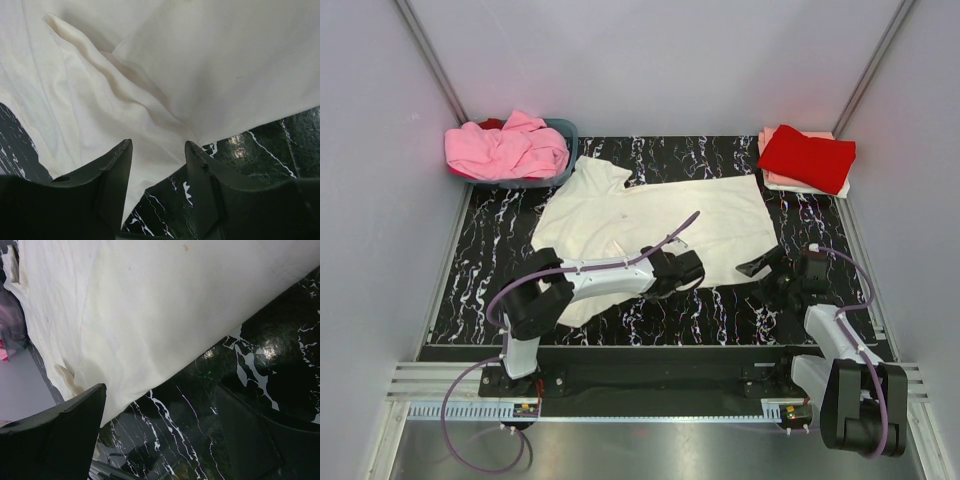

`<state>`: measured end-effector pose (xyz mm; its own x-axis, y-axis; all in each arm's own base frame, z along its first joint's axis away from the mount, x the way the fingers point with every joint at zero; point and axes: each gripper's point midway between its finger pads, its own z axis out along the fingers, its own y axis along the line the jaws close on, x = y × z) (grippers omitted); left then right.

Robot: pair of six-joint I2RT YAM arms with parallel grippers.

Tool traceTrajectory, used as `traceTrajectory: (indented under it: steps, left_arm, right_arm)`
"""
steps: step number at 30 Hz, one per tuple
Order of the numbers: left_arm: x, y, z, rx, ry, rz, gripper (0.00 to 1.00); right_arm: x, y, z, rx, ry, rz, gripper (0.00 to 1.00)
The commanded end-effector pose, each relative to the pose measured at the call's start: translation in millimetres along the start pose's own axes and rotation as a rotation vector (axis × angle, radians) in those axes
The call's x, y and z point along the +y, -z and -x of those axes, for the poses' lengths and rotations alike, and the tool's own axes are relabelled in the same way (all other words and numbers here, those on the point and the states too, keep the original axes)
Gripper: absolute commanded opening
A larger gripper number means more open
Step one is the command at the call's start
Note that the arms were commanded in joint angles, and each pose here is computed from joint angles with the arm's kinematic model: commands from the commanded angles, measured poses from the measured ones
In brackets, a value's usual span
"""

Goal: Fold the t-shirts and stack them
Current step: Fold the tshirt

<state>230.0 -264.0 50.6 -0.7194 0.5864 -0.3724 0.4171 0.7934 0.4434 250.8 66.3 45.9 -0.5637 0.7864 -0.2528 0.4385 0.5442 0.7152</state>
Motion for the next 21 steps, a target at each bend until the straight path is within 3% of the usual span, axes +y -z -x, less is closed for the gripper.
traceTrajectory:
  steps: [1,18,21]
  left_arm:
    - [-5.7,15.8,5.5,-0.054,0.055,-0.041,0.52]
    - [-6.0,8.6,-11.2,-0.043,0.057,0.008,0.52]
    - [-3.0,5.5,-11.6,-0.044,0.052,0.032,0.45]
  right_arm:
    - [21.6,-0.2,10.1,-0.026,0.035,0.078,0.95]
    - [16.8,-4.5,6.0,0.002,0.025,0.06,0.95]
    - [21.6,-5.3,9.7,-0.011,0.035,0.081,0.95]
